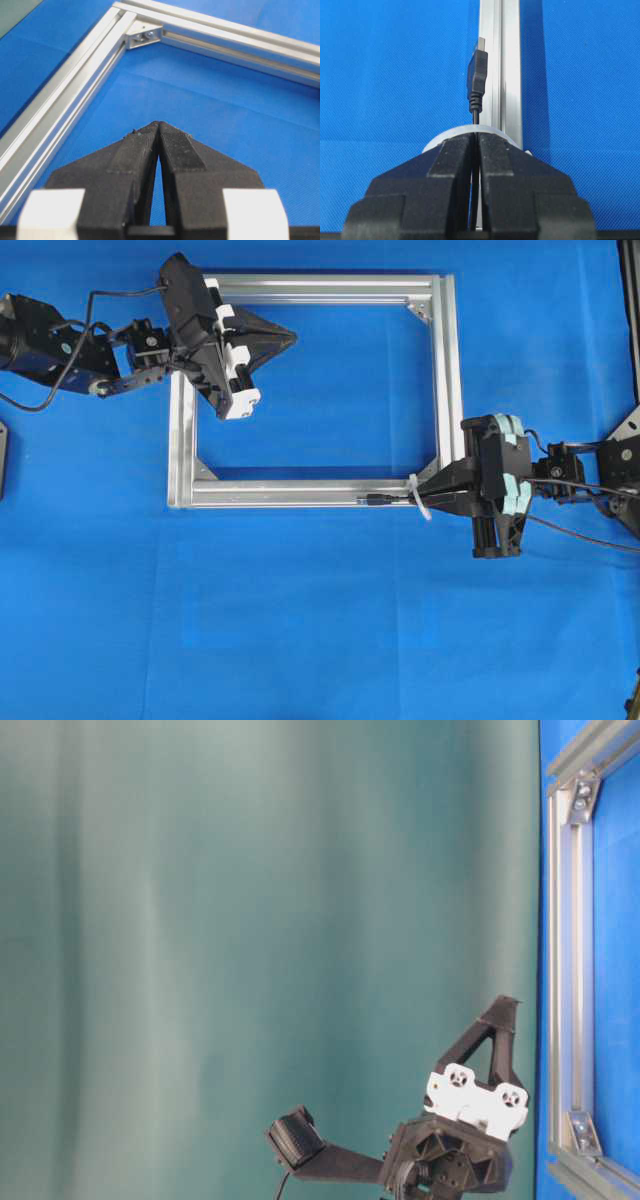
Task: Insert the wire through the string loop located on the right side.
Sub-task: 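Move the open left gripper rightward toward the plug emerging from the loop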
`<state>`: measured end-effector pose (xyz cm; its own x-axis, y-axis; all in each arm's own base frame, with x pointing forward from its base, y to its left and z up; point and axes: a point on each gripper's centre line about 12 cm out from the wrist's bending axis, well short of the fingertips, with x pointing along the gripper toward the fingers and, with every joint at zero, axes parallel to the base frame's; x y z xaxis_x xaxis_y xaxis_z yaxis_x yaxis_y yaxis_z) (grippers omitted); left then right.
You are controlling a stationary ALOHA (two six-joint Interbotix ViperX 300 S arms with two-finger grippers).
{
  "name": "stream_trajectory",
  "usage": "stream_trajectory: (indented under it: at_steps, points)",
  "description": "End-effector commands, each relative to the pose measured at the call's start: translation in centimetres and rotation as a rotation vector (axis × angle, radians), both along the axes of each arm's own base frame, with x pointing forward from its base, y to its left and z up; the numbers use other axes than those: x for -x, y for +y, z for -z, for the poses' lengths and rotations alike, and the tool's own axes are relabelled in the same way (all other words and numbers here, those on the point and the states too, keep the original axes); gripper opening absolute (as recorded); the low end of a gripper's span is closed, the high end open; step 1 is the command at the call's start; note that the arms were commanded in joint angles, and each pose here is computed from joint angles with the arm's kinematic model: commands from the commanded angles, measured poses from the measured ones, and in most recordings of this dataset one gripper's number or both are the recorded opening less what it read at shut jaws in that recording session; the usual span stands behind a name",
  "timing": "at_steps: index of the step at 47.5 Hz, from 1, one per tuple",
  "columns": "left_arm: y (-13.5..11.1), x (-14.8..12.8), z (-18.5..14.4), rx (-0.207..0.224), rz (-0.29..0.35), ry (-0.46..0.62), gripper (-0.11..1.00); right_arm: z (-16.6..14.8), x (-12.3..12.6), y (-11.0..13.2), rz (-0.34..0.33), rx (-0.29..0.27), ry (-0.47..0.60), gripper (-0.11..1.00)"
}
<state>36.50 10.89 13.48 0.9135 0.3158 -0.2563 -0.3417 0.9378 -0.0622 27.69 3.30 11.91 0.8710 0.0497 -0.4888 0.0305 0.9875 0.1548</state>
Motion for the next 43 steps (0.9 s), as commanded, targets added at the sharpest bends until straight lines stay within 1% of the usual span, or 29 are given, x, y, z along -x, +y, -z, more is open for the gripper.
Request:
stream_trajectory:
  at_steps: [1,5,12,22,29,35,43]
  points:
    - [-0.6,-0.4,-1.5,-0.010,0.019,-0.045,0.00,-0.7,-0.5,0.1,0.000,-0.003,-0.032,-0.04]
    - [-1.7,-0.6,-1.5,0.000,0.045,-0.045,0.00,-0.6,-0.5,0.1,0.000,-0.003,-0.030,-0.04]
    - [-4.4,-1.1,-1.2,0.030,0.112,-0.032,0.00,-0.6,-0.5,0.1,0.000,-0.003,-0.027,-0.04]
    - [-10.1,-1.5,-0.7,0.086,0.251,0.002,0.00,-0.6,-0.4,0.1,0.000,-0.003,-0.027,-0.04]
    - [-14.0,-1.4,-0.8,0.097,0.351,0.006,0.00,-0.6,-0.4,0.1,0.000,-0.002,-0.026,-0.04]
    - [-15.7,-1.3,-0.8,0.097,0.395,0.007,0.00,-0.6,-0.4,0.1,0.000,-0.002,-0.026,-0.04]
    - [-15.9,-1.2,-0.7,0.097,0.398,0.013,0.00,-0.6,-0.4,0.1,-0.002,-0.002,-0.026,-0.04]
